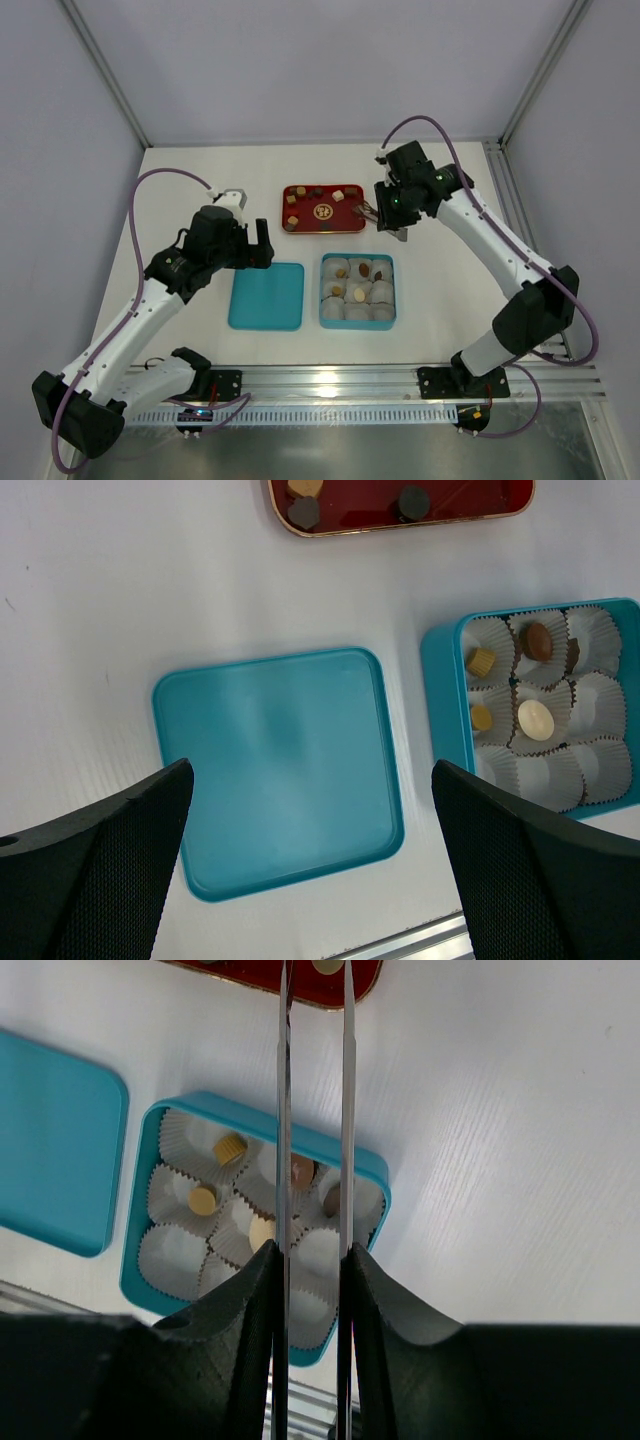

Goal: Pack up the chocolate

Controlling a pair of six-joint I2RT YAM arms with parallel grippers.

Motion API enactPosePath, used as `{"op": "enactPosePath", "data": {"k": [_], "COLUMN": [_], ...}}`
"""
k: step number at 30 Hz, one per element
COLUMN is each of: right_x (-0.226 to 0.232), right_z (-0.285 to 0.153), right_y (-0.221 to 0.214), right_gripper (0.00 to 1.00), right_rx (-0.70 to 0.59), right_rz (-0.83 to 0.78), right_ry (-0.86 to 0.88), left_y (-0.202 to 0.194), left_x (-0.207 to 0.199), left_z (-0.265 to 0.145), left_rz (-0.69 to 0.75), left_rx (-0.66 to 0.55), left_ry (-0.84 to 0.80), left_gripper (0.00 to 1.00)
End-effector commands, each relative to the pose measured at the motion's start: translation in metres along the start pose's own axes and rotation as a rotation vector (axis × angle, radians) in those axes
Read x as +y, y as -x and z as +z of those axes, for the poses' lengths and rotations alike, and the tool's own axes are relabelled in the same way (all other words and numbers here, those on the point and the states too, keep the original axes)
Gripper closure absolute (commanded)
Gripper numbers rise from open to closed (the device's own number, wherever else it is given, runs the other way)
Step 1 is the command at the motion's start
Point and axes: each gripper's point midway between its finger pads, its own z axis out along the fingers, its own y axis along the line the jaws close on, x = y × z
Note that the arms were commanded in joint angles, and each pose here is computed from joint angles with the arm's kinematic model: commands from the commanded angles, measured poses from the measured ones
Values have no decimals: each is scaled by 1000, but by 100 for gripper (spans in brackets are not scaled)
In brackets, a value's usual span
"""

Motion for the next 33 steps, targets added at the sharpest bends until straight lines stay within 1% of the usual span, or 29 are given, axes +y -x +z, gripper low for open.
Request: {"op": "enactPosePath", "data": {"k": [1,5,9,10,15,19,24,28,33], "right_x": [2,1,-5,-5,-8,-8,-3,4,4], "right_z": [-38,-56,-67,-74,-82,-91,-89,-91,-90], "right_y": [-11,-36,-71,-76,-116,-137,-161,-174,-186], "right_gripper": [69,70,70,69,69,69,69,69,69], "right_rx": [-50,-42,7,-5,62,76,115,131,152], "right_rz": [26,43,63,64,75,88,99,92,78], "right_ry": [32,48,39,50,53,69,83,96,67], "left_y": [16,16,15,15,16,15,15,15,15], "left_x": [-8,-9,-9,-10,-10,-10,-10,-10,-10], "left_z": [-9,-9,-9,-9,-9,-9,-8,-7,-7], "left_rz": [6,6,6,9,8,8,8,8,9], "left_rx": [-45,-42,-39,-39,-41,-39,-34,-35,-32], "left_ry": [-30,-37,-41,-42,-45,-42,-42,-43,-41], "left_gripper": [0,0,0,0,0,0,0,0,0]}}
